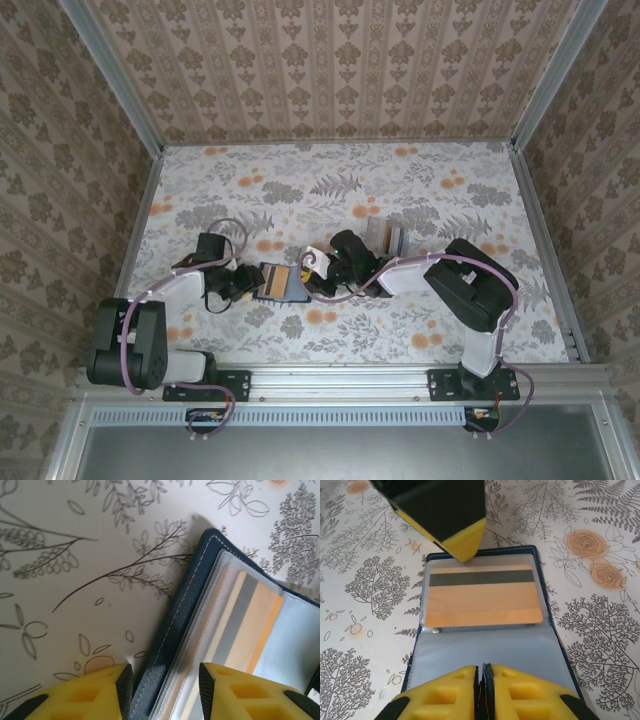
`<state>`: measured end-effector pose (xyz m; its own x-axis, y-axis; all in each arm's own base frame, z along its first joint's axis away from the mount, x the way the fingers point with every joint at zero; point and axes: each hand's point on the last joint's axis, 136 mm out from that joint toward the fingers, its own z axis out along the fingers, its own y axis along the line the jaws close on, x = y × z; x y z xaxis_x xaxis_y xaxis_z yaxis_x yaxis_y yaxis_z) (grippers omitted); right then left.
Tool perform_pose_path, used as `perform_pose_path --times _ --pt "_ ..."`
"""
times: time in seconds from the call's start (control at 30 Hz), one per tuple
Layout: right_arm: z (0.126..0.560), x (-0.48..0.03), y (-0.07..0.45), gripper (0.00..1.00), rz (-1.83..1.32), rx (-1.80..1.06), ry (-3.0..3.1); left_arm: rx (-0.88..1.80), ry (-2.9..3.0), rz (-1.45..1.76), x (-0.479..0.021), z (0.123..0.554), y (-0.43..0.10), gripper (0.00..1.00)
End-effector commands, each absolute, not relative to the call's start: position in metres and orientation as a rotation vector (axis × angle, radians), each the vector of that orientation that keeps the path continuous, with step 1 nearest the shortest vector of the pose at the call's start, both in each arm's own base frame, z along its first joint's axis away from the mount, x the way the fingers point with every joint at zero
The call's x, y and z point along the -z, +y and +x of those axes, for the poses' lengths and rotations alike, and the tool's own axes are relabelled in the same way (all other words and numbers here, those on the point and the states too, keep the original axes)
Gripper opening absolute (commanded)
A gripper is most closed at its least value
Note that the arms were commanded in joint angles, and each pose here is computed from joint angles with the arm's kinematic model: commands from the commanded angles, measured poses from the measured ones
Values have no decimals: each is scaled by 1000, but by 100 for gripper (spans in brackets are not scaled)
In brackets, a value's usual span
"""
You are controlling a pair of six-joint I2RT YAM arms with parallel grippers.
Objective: Put the credit cards into the card holder
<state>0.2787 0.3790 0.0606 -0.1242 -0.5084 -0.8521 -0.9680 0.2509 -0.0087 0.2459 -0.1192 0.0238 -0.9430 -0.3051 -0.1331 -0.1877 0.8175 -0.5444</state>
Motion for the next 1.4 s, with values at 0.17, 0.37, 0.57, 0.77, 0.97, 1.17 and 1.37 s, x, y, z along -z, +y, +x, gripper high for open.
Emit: perform_pose_path --times 0.17,0.37,0.57,0.77,0.97,1.17,1.37 --pt "278 -75 391 17 -1373 -829 1694 998 2758 -291 -35 252 -154 37" --pt "279 -68 396 15 -1368 -864 1706 1106 2617 -271 -68 260 -172 25" --pt "283 -62 398 14 -1347 -860 1723 1157 2538 -174 -91 259 -200 25" --pt "286 -56 396 14 -1309 -875 1734 1197 2583 -164 -74 254 -215 25" --pt "283 -54 389 16 -1253 -937 1720 1189 2615 -97 -65 251 -237 26" --pt "276 -57 379 18 -1242 -960 1696 1014 2694 -75 -46 250 -228 32" --pt "277 -57 362 19 -1188 -902 1696 841 2787 -91 -22 244 -213 29"
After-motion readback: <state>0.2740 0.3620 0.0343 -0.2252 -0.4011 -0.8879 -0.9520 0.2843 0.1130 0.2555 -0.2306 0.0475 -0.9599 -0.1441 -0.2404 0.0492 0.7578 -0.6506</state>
